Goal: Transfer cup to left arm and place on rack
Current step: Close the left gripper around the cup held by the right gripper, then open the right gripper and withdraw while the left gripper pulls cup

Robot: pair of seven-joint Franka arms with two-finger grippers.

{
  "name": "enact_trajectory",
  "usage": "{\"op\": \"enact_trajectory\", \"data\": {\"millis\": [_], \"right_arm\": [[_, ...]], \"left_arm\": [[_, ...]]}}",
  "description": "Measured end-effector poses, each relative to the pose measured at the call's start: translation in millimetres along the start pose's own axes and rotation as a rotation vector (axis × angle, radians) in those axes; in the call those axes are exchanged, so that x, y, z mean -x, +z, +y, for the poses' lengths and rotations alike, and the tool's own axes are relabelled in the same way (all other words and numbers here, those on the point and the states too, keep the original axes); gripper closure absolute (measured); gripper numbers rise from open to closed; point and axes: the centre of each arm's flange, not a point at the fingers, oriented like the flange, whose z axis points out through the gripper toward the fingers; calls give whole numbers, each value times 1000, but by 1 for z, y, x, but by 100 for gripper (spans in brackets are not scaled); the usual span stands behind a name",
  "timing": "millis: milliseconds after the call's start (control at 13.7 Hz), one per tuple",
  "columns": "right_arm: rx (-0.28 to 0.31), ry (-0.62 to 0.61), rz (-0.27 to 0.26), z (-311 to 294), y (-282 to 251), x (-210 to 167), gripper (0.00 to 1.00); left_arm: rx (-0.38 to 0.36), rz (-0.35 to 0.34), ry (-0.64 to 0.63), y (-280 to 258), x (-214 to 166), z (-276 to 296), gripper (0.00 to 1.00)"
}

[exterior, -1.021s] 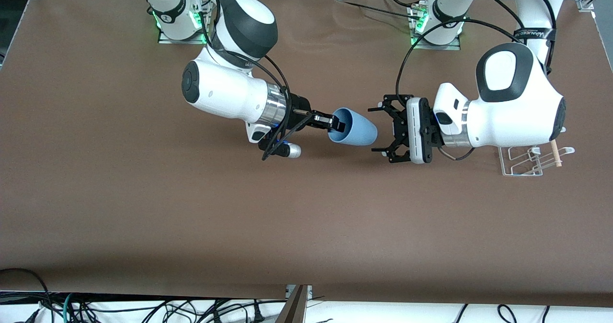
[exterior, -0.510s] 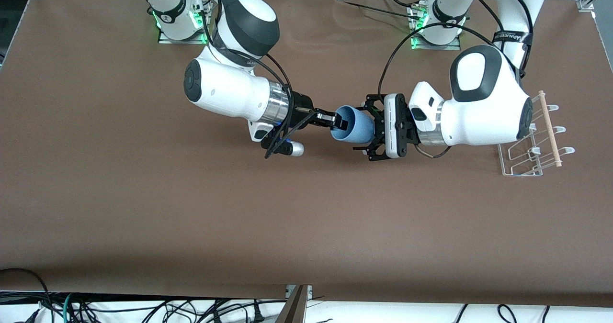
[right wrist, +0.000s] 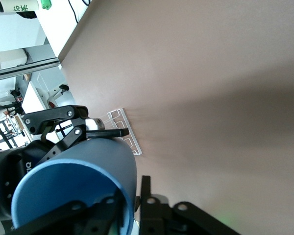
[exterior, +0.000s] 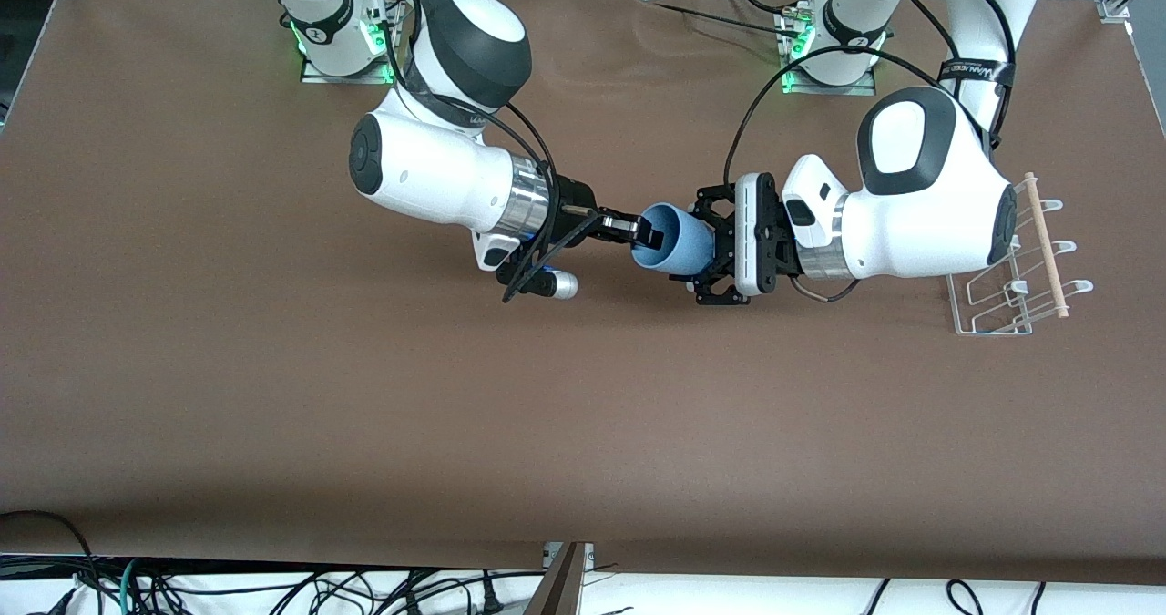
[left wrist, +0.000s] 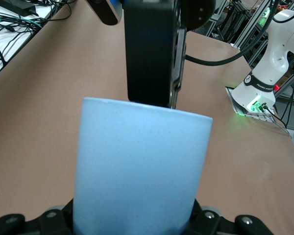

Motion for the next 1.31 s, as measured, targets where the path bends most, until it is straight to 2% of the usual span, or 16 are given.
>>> {"op": "enact_trajectory", "data": {"millis": [365,510,583,729,875,1094,1312], "right_arm": [[-3,12,3,3,-21,-18,22],[9,23,-2,13,-48,-40,4],[17,8,-4,20,-63,-52,0],[64,-46,-5,35,-95,-74,0],[168,-100,15,56,-120,-93,0],[347,-135,72,88,-150,-118,0],[574,-134,120,130,-175,-141,0]], "left_arm": [[36,-11,-16,-19,15,-2,25],[55,-73,-20,-42,29,0,25],[72,-111,-31,-54,38,3,25],[103,-210,-58,-79,59,9,25],[117,-338,-97,-100,81,12,25],[93,-592,-186,-117,112,12,25],[97,-834,-366,-127,137,23,25]]}}
